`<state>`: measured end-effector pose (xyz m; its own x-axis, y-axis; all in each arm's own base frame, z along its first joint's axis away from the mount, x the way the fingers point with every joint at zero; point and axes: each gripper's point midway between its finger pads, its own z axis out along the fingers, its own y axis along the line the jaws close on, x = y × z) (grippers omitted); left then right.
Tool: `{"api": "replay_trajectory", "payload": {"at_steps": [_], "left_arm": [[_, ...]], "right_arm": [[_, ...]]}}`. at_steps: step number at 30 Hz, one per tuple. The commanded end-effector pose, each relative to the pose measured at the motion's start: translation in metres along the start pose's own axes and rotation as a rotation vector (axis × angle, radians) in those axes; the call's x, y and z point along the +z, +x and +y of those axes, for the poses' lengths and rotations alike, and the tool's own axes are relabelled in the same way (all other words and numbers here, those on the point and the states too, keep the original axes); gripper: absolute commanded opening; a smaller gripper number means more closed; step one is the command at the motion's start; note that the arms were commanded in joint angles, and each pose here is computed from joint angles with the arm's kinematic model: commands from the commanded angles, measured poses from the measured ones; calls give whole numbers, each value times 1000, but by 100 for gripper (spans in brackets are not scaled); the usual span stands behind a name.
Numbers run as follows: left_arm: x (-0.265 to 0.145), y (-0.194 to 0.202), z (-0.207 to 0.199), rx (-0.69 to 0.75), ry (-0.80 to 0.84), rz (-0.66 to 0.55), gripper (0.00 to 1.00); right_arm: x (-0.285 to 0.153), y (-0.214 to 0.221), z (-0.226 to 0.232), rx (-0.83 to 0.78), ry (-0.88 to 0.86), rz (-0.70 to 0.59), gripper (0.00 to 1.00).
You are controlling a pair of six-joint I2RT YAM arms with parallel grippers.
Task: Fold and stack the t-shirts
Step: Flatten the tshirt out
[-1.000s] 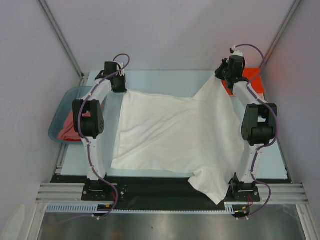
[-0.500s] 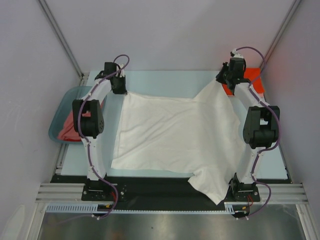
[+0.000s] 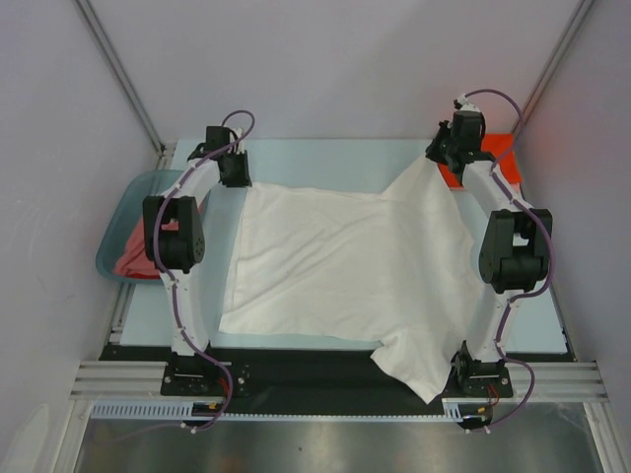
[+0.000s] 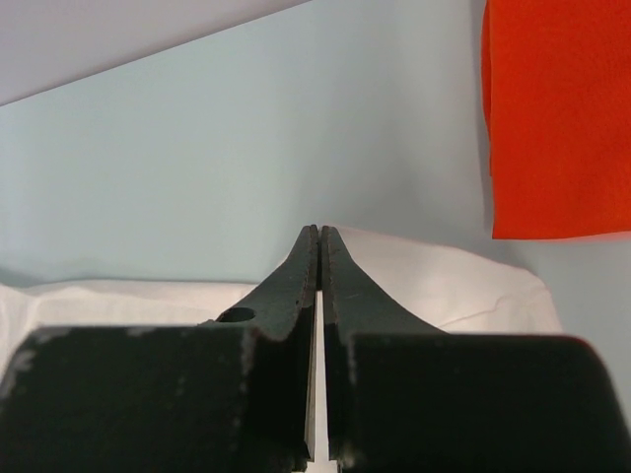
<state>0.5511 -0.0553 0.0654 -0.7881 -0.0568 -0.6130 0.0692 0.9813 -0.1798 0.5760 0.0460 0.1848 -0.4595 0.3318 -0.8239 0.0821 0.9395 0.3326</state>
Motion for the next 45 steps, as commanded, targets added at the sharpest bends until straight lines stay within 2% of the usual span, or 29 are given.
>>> {"api": "replay_trajectory", "payload": {"at_steps": [1,4,9,20,29,32,35,41,43,45], "left_arm": [[-21,-19,-1,-9,3,-67,26],[-10,-9,3,-12,-12,-45,26],[4,-5,9,-16,-33,-24,32],[26,2,11,-30,-25,11,25],[32,7,18,-36,-59,22,30],[36,10,19,-35,-60,32,27],[38,11,19,-33,-62,37,18],[29,-3,15,-29,-69,-9,8],[24,-10,13,-27,-72,-26,0],[17,-17,11,-21,-80,-51,0]], "right_arm": [[-6,-20,7,-12,-23,-51,0],[-6,-23,6,-9,-24,-60,0],[-4,-23,5,-4,-23,-62,0],[0,-23,-1,5,-18,-66,0],[2,-22,-1,2,-20,-64,0],[3,-21,-2,3,-20,-62,0],[3,-22,-2,8,-22,-63,0],[4,-22,-2,10,-22,-58,0],[4,-23,-2,12,-20,-61,0],[3,-24,-2,9,-18,-60,0]]}}
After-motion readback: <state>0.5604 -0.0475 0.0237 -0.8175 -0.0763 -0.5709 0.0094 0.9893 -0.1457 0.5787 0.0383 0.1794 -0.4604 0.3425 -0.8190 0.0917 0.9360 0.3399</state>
